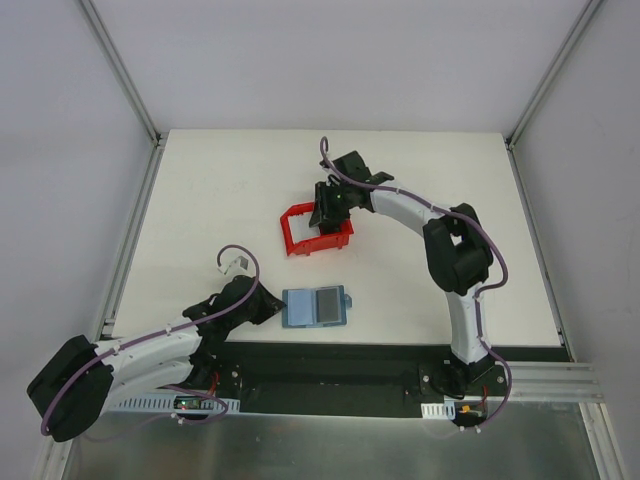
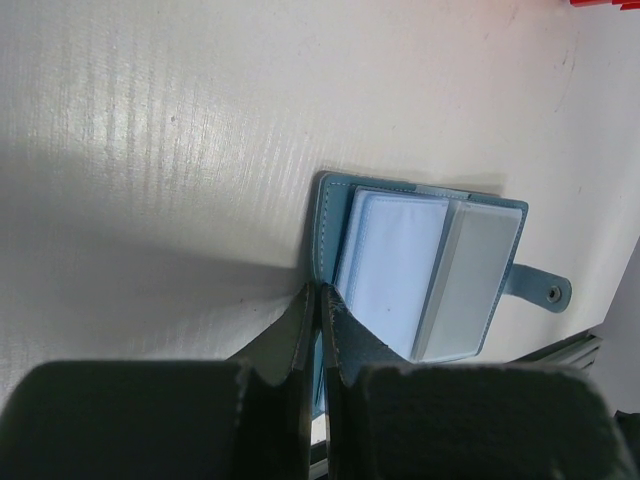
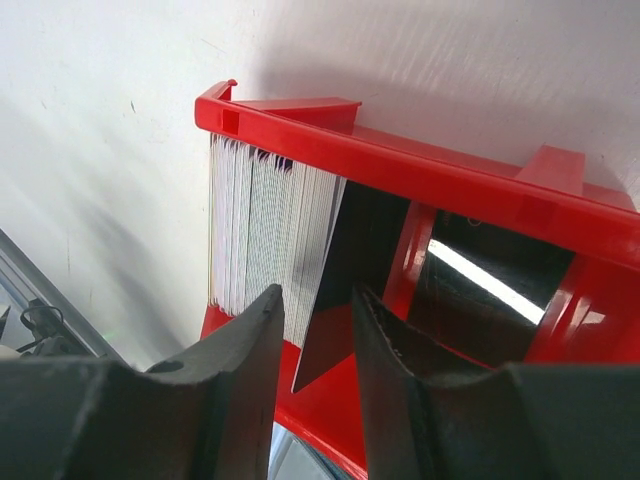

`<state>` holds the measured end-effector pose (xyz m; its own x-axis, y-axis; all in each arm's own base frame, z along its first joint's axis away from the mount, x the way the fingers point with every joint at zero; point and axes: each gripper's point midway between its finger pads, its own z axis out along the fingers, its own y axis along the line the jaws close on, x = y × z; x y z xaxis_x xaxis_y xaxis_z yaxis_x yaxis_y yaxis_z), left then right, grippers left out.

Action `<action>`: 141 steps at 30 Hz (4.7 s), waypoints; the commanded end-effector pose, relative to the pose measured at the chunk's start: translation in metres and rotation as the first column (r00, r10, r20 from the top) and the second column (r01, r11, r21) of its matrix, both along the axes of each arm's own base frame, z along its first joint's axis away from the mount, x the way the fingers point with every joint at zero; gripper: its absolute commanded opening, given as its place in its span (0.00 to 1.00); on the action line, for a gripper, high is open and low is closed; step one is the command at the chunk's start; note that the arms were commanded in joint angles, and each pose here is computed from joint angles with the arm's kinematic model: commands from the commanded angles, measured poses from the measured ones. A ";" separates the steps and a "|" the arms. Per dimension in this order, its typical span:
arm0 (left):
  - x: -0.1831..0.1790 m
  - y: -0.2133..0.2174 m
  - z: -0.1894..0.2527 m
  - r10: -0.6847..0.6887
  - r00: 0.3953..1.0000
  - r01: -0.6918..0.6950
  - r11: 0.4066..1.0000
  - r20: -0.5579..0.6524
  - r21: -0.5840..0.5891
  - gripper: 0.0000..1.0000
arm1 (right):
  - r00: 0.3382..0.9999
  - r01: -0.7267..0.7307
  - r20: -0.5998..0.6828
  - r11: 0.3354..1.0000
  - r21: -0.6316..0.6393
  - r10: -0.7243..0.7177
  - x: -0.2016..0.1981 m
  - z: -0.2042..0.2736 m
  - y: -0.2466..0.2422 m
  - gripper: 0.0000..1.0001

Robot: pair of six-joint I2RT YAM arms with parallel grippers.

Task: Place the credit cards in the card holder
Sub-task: Pick up the credit card from the storage box, then insert the credit card into the card holder.

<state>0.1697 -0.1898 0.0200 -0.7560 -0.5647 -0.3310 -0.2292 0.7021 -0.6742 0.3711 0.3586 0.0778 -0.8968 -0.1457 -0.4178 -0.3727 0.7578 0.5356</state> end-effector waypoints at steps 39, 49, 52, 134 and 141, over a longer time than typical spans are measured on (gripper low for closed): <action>0.005 -0.010 0.009 -0.019 1.000 0.019 0.999 0.018 -0.034 0.00 | 0.988 0.084 0.131 0.996 0.026 -0.087 0.020 0.051 -0.022 0.00; 0.003 -0.011 0.010 -0.025 0.999 0.026 0.999 0.019 -0.043 0.00 | 0.973 0.126 0.201 0.991 -0.036 -0.117 0.024 0.066 -0.039 0.00; 0.002 -0.011 0.010 -0.026 1.000 0.026 0.998 0.015 -0.048 0.00 | 0.967 0.134 0.223 0.991 -0.022 -0.126 0.022 0.078 -0.043 0.00; -0.007 -0.009 0.000 -0.011 1.000 0.009 0.997 -0.027 -0.081 0.00 | 0.986 0.163 0.016 0.979 0.124 -0.166 -0.204 -0.007 -0.031 0.00; -0.008 -0.009 -0.003 -0.011 0.999 0.008 0.997 -0.037 -0.078 0.00 | 0.982 0.186 -0.015 0.970 0.154 -0.186 -0.206 -0.010 -0.031 0.00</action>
